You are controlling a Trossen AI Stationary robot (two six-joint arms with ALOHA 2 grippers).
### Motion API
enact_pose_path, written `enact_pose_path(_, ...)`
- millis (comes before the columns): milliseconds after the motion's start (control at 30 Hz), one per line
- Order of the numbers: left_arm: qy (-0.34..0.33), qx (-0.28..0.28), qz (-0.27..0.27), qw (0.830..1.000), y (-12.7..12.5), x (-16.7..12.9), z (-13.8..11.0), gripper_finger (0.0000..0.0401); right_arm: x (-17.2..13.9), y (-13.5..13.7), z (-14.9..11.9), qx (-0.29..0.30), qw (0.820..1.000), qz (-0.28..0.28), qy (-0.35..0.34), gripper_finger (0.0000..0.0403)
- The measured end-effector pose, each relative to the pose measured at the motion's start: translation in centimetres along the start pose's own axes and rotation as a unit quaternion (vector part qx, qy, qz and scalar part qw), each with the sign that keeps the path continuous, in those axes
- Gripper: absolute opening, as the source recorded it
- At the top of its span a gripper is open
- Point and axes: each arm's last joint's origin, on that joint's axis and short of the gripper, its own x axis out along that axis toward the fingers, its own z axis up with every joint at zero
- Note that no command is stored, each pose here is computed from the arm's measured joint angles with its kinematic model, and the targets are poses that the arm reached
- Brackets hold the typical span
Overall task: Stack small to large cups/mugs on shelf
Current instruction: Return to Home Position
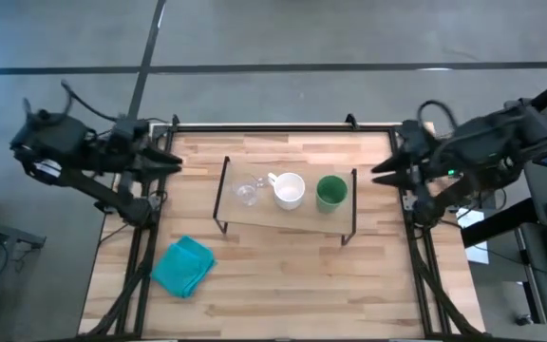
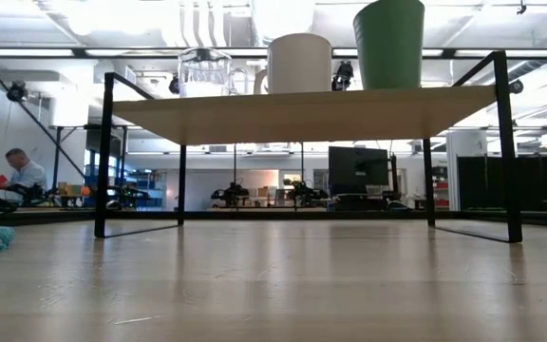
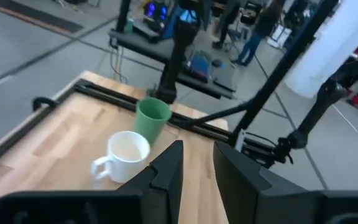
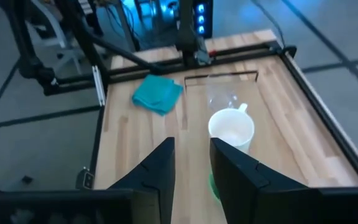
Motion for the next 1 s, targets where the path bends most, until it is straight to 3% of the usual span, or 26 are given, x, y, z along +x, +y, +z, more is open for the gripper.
enact_pose_path(233, -0.008, 0.008, 0.027, 1.000, 1.5, -1.3, -1.5, 0.0075, -3.5, -1.8, -1.8, -0.018, 0.999, 0.009, -0.040, 0.0096)
enact_pose_path(433, -0.034, -0.001, 0.024, 0.999, 3.2, -2.9, -3.7, 0.0075, -4.3, -3.0, -4.4, -0.014, 0.998, 0.018, -0.057, 0.0096)
enact_pose_path(567, -0.064, 0.001, 0.009, 0.998, 4.1, -3.2, -5.3, 0.0075, -3.6, -3.4, -6.5, -0.015, 0.996, 0.043, -0.075, 0.0096)
enact_pose_path(767, -0.097, -0.004, -0.007, 0.995, 5.5, -3.6, -7.8, 0.0075, -1.6, -3.6, -9.7, -0.022, 0.982, 0.136, -0.132, 0.0096)
enact_pose_path(1000, -0.107, 0.015, -0.009, 0.994, 6.9, -3.1, -10.9, 0.0075, 2.6, -4.0, -14.5, -0.008, 0.977, 0.148, -0.153, 0.0096)
